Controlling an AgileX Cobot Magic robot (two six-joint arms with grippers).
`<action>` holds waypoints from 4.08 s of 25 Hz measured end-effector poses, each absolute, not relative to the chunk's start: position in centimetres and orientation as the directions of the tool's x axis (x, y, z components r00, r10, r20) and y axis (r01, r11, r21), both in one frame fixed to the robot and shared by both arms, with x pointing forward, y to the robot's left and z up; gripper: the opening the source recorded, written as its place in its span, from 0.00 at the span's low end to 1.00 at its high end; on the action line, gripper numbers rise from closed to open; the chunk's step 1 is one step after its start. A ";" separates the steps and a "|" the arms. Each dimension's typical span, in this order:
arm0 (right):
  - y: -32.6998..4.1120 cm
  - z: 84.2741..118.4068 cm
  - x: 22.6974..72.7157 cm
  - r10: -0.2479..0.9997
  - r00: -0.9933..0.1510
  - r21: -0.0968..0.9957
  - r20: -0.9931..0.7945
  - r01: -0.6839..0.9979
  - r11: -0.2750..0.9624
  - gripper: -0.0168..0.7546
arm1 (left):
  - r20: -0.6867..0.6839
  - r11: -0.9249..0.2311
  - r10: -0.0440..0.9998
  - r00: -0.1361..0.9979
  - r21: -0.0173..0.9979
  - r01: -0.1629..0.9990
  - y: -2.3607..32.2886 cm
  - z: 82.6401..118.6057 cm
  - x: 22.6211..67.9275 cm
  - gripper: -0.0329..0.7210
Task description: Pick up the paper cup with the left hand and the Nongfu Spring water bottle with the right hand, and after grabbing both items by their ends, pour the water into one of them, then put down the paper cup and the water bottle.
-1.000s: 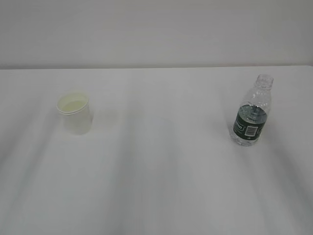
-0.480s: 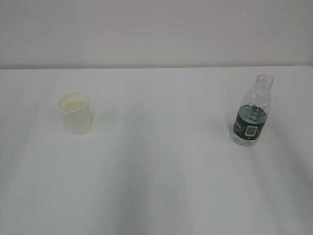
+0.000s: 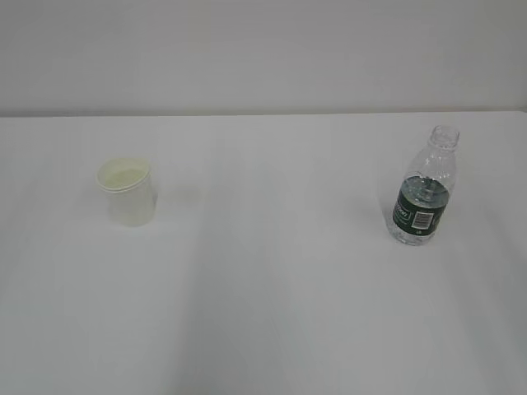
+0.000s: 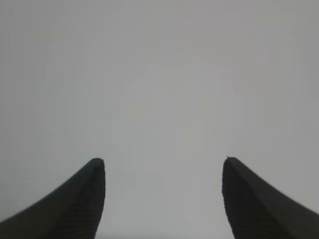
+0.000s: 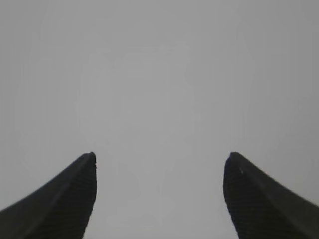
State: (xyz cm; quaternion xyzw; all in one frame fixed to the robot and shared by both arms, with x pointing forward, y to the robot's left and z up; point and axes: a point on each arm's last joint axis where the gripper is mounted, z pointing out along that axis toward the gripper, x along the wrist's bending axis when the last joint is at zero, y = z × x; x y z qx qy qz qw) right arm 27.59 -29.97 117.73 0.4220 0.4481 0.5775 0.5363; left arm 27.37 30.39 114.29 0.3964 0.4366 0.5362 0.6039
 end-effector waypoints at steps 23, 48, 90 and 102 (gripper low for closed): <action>-31.2 117.0 19.6 0.995 -0.057 0.993 -0.087 0.072 0.091 0.79 | 0.046 -0.049 0.996 0.078 0.998 0.036 30.5 116.6 17.4 0.69; -31.5 111.7 17.1 0.994 -0.082 0.943 -0.070 0.318 0.092 0.79 | -0.072 -0.029 0.954 0.291 0.945 0.326 28.5 112.3 17.0 0.65; -30.7 104.4 22.8 0.992 -0.101 0.854 -0.078 0.507 0.119 0.78 | -0.036 -0.055 0.983 0.181 0.881 0.470 29.2 105.7 22.8 0.64; -30.7 104.4 22.8 0.992 -0.101 0.854 -0.078 0.506 0.118 0.78 | -0.036 -0.055 0.983 0.181 0.881 0.470 29.2 105.7 22.8 0.64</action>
